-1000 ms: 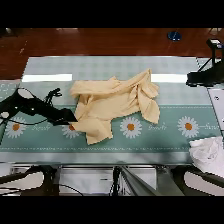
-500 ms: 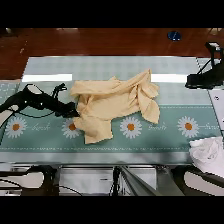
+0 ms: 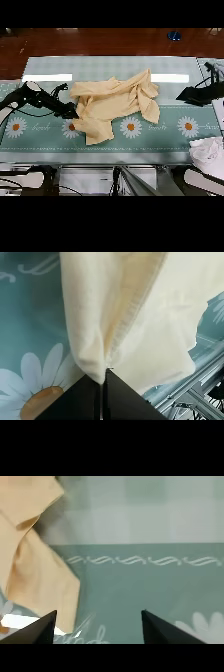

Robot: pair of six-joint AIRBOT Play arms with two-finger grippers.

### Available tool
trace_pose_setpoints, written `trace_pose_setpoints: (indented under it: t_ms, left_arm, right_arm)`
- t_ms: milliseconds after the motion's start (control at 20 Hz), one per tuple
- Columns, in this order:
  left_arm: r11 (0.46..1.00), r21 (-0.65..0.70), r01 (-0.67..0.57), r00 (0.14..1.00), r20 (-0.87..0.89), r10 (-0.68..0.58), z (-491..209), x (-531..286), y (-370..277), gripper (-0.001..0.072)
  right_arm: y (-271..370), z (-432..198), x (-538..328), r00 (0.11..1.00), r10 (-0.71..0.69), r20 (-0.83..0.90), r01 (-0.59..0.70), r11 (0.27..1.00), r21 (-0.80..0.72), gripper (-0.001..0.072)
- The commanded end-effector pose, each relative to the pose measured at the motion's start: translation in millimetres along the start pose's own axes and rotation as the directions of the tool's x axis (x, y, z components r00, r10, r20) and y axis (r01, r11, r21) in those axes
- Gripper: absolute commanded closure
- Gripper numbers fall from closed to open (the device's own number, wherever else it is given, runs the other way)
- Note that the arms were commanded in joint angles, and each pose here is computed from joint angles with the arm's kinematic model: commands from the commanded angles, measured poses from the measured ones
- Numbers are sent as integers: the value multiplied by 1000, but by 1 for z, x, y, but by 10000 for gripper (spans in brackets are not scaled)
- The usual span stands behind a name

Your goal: Fold the shirts.

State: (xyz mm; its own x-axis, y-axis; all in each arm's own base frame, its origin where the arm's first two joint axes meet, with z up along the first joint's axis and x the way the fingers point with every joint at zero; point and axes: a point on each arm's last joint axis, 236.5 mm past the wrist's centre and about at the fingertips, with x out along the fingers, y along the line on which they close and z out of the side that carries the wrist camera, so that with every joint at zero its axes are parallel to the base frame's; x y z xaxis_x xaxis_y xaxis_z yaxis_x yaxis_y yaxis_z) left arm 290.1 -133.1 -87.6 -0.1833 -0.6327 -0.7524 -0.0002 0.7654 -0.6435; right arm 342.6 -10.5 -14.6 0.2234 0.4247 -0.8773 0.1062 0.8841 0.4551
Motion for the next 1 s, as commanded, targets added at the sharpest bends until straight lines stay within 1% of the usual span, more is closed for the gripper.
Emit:
trace_pose_setpoints:
  t_ms: [0, 100, 200, 550, 750, 800, 850, 950]
  left_arm:
    - [1000, 1, 9, 1000, -13, -9, -3, -1, -2, 685]
    - [1000, 1, 12, 1000, -19, -12, -4, -1, -3, 685]
    - [1000, 1, 16, 999, -30, -16, -7, -1, -4, 685]
    - [1000, 2, 18, 999, -33, -18, -7, -1, -4, 685]
    - [1000, 5, 18, 999, -32, -18, -7, -1, -4, 685]
    - [1000, 9, 18, 999, -32, -18, -7, -1, -4, 685]
    - [1000, 7, 18, 999, -31, -18, -7, -2, -3, 685]
    - [1000, 4, 19, 999, -28, -19, -7, -3, -3, 685]
  right_arm:
    - [28, -35, 28, 981, 183, -68, -183, 983, 10, 119]
    - [23, -42, 43, 988, 131, -85, -133, 991, -14, 119]
    - [25, -45, 52, 989, 121, -80, -123, 992, -14, 121]
    - [20, -83, 76, 979, 139, -149, -127, 988, 91, 140]
    - [24, -76, 90, 981, 181, -66, -167, 969, 182, 148]
    - [30, -73, 92, 976, 210, -49, -196, 958, 211, 170]
    - [37, -72, 98, 971, 235, -52, -218, 948, 230, 197]
    - [47, -77, 116, 965, 247, -84, -219, 942, 254, 197]
